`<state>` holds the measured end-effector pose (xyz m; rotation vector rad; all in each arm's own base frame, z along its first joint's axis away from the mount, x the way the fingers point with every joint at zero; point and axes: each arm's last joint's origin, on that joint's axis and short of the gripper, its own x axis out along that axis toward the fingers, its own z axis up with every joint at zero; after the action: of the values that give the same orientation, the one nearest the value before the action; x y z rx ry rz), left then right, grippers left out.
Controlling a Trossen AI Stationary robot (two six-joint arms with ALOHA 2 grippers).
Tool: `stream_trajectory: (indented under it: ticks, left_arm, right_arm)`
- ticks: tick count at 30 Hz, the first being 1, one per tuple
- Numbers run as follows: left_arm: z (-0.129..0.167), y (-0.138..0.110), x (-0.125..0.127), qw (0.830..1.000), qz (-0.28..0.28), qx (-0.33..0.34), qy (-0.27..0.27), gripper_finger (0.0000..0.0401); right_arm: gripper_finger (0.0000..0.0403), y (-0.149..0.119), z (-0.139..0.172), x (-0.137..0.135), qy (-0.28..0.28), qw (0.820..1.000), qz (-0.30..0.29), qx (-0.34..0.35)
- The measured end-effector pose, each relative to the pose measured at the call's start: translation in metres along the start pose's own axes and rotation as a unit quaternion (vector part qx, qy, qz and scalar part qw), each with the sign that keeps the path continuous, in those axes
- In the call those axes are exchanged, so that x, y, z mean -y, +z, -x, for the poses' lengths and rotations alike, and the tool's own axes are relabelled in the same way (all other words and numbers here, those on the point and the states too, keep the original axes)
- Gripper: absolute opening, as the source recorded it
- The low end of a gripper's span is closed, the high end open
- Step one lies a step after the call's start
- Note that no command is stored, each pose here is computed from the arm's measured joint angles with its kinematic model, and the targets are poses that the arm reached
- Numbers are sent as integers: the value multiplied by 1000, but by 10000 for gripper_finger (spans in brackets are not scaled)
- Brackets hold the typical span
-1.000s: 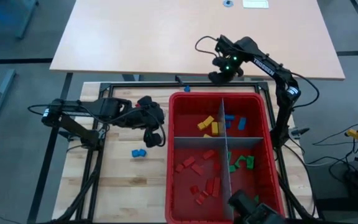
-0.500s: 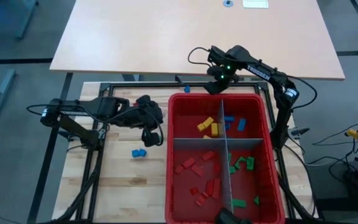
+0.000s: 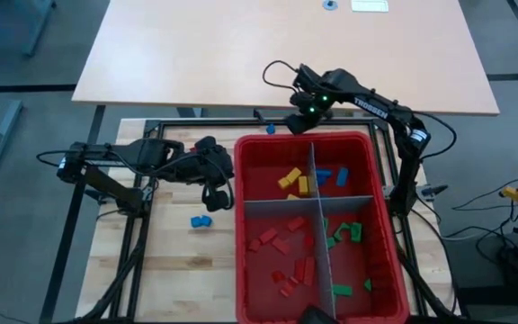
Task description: Sort blocks
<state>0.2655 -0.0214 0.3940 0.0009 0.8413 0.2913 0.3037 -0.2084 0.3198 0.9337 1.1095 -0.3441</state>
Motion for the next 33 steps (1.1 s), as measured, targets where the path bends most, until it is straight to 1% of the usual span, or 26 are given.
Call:
stream_trajectory:
  ticks: [10, 13, 16, 18, 20, 22, 24, 28, 30, 33]
  left_arm:
    - [0, 0, 0, 1000, -2, -1, 0, 0]
    - [-1, 0, -2, 1000, -9, -2, 2, 0]
    - [-2, 1, -6, 1000, -12, -3, 8, 0]
    - [-3, 1, -9, 1000, -14, -5, 12, 0]
    - [-4, 2, -13, 1000, -20, -6, 17, 0]
    - [-6, 2, -15, 999, -27, -6, 20, 0]
    - [-10, 2, -18, 999, -30, -1, 19, 0]
    - [-23, 5, -18, 999, -32, 25, -33, 0]
    - [-29, 6, -19, 997, -31, 40, -50, 0]
    - [-36, 6, -22, 997, -28, 49, -50, 0]
  right_arm:
    - [0, 7, -4, -14, 44, 998, 9, 34]
    - [0, 7, -4, -15, 43, 998, 11, 36]
    - [0, 6, -1, -16, 21, 999, 9, 43]
    - [0, 7, 6, -17, 13, 999, 5, 50]
    - [0, 6, 18, -19, 24, 998, 3, 52]
    - [0, 2, 34, -21, 11, 998, 11, 58]
    - [0, 0, 46, -21, -19, 998, 15, 64]
    - [0, -13, 68, -20, -98, 993, 15, 69]
    - [0, -23, 82, -23, -112, 990, 17, 79]
    - [0, -37, 97, -25, -112, 989, 16, 94]
